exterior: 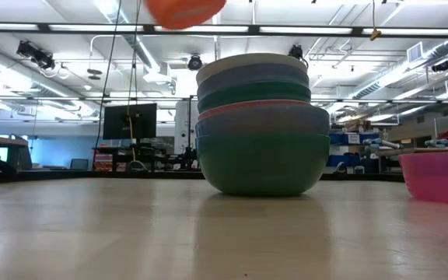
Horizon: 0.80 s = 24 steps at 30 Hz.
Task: Nest bowls inside each other
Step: Stack the orange bowl on top of the white bowl
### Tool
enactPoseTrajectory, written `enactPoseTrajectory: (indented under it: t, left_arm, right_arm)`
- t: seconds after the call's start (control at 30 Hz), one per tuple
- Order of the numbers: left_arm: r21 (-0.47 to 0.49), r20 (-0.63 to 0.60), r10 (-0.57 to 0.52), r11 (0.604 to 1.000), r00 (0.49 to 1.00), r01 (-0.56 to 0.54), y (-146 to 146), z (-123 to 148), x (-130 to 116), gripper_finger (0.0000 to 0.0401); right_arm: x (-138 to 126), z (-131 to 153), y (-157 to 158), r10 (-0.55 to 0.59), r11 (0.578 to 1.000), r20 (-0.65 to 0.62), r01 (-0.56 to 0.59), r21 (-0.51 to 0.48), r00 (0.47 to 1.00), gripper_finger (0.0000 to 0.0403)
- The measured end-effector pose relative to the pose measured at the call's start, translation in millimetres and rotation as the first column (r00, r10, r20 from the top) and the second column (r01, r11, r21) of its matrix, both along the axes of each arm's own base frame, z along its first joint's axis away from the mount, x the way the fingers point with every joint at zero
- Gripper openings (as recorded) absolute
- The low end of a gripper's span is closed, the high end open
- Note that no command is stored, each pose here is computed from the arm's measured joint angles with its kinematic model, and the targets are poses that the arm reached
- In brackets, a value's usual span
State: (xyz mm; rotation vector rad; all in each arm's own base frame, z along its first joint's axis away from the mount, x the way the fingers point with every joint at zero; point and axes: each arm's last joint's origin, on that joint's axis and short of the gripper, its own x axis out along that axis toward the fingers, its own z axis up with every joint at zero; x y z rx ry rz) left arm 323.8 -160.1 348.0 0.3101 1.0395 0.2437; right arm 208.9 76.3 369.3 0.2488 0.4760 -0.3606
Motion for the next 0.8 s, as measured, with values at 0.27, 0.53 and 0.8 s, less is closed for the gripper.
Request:
enactPoseTrajectory:
  t: [0.27, 0.53, 0.8]
  left_arm:
    - [0.037, -0.001, -0.115, 0.993, 0.993, 0.115, 36.0, -3.4, 29.8, 0.0003]
    - [-0.026, -0.005, -0.173, 0.985, 0.985, 0.173, 64.1, -26.8, 50.5, 0.0003]
    - [-0.126, 0.009, -0.203, 0.971, 0.979, 0.202, 86.0, -48.3, 62.4, 0.0003]
  right_arm:
    - [-0.2, 0.3, 1.2, 0.006, 1.0, 0.003, -0.006, 0.002, 1.0, 0.0091]
    - [-1.6, 0.2, 4.9, 0.024, 1.0, 0.003, -0.024, 0.005, 1.0, 0.0091]
    - [-1.6, 0.2, 4.9, 0.021, 1.0, 0.005, -0.021, 0.01, 1.0, 0.0091]
